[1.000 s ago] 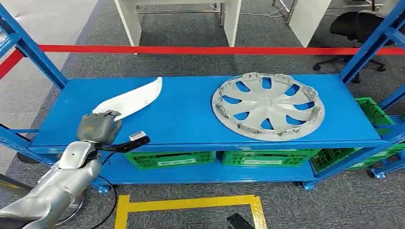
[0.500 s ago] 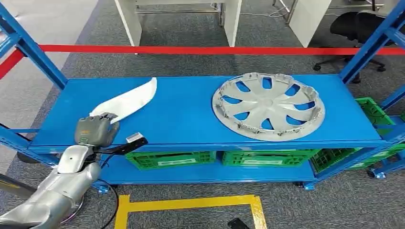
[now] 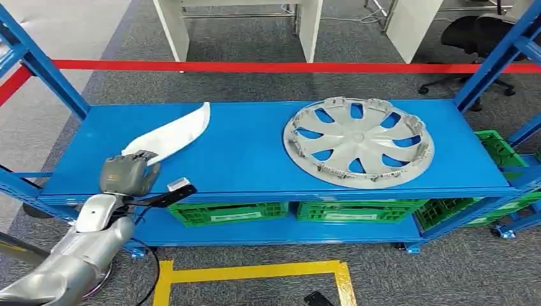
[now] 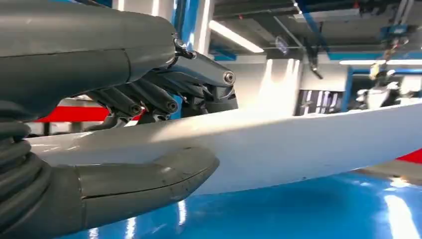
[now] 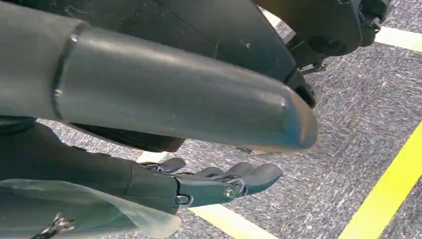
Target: Take the parts from the cabinet and place them on the table.
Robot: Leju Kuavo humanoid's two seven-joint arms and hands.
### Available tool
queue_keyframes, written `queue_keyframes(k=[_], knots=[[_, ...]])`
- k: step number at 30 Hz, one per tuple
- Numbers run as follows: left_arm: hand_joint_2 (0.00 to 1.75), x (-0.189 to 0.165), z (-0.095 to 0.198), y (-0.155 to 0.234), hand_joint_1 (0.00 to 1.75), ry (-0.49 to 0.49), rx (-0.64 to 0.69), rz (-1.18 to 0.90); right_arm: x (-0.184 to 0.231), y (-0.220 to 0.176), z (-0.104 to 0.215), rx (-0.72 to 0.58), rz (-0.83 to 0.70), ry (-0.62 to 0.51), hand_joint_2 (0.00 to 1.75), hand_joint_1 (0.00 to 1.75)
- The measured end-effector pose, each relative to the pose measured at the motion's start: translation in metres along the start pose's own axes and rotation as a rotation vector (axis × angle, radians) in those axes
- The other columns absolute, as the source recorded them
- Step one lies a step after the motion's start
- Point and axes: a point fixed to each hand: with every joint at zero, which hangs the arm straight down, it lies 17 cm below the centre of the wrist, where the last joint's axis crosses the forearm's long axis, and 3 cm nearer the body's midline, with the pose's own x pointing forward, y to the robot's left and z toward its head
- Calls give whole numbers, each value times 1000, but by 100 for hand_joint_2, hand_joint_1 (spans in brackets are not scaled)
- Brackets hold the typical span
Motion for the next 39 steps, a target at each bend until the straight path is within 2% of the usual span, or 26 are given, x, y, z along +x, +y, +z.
queue_keyframes(k=[4,8,10,11,13,15,19,21,33,39], knots=[[175,5,-1,10,175,-11,44,73,-2,0,0,1,1,11,0,0],[175,7,0,30,175,-9,146,257,-4,0,0,-1,-5,17,0,0],[175,13,15,30,175,-11,168,483,-3,-8,0,-42,-20,8,0,0],[175,14,32,37,175,12,188,667,-4,-10,0,-61,-26,3,0,0],[175,28,48,72,175,33,262,1065,-9,-11,2,-71,-34,1,0,0],[175,42,60,116,175,-5,352,1289,-12,-11,3,-73,-42,-1,0,0],[175,79,80,169,175,-211,397,1232,-12,-11,4,-74,-53,-3,0,0],[175,89,88,182,175,-257,407,1227,-12,-12,4,-76,-58,-4,0,0],[175,102,105,212,175,-350,438,1244,-12,-13,4,-81,-64,-5,0,0],[175,122,123,215,175,-439,369,1338,-10,-14,4,-81,-94,-13,0,0]])
